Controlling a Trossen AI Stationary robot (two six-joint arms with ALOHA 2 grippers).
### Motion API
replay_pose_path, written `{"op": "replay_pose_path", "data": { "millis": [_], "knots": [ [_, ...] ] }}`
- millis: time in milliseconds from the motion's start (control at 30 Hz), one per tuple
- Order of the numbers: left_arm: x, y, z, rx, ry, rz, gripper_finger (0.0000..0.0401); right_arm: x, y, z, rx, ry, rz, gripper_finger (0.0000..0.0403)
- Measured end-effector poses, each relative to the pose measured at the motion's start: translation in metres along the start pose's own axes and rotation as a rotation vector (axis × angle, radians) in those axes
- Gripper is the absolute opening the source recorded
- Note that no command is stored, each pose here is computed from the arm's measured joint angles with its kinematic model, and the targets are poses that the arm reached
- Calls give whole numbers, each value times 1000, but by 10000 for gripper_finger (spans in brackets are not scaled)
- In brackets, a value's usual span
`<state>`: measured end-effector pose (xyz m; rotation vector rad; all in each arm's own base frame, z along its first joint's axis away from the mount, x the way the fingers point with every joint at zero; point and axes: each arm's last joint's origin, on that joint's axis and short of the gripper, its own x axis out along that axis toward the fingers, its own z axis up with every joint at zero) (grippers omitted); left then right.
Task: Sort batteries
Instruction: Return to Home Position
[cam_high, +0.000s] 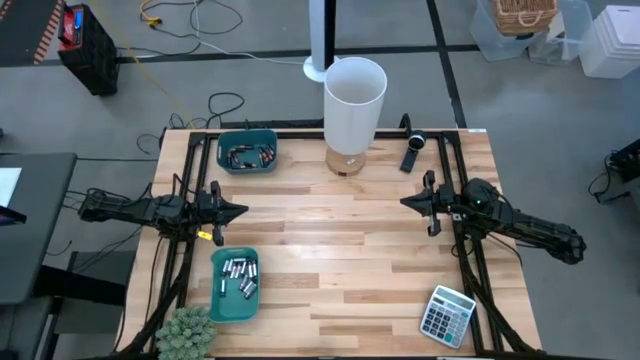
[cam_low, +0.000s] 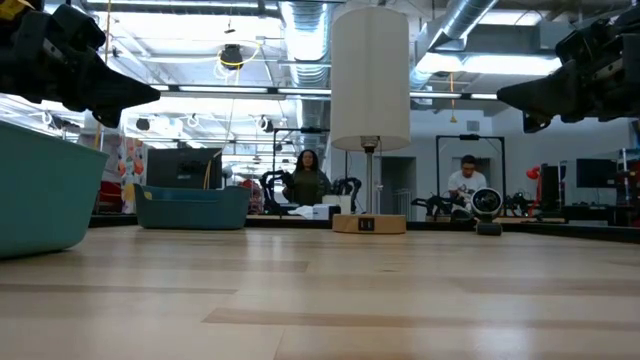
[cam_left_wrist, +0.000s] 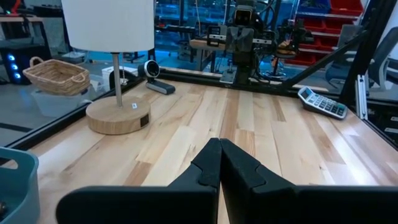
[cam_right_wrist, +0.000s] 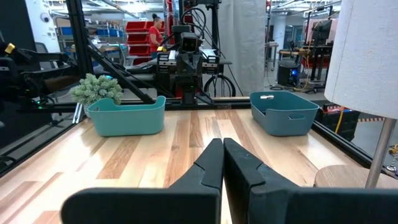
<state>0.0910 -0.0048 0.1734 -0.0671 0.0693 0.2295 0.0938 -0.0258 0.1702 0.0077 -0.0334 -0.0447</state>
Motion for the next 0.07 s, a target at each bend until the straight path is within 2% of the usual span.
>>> {"op": "replay_pose_path", "data": {
  "millis": [67],
  "knots": [
    [0, 0, 0, 2, 0, 0, 0, 0, 0, 0, 0, 0, 0, 28]
  ]
}}
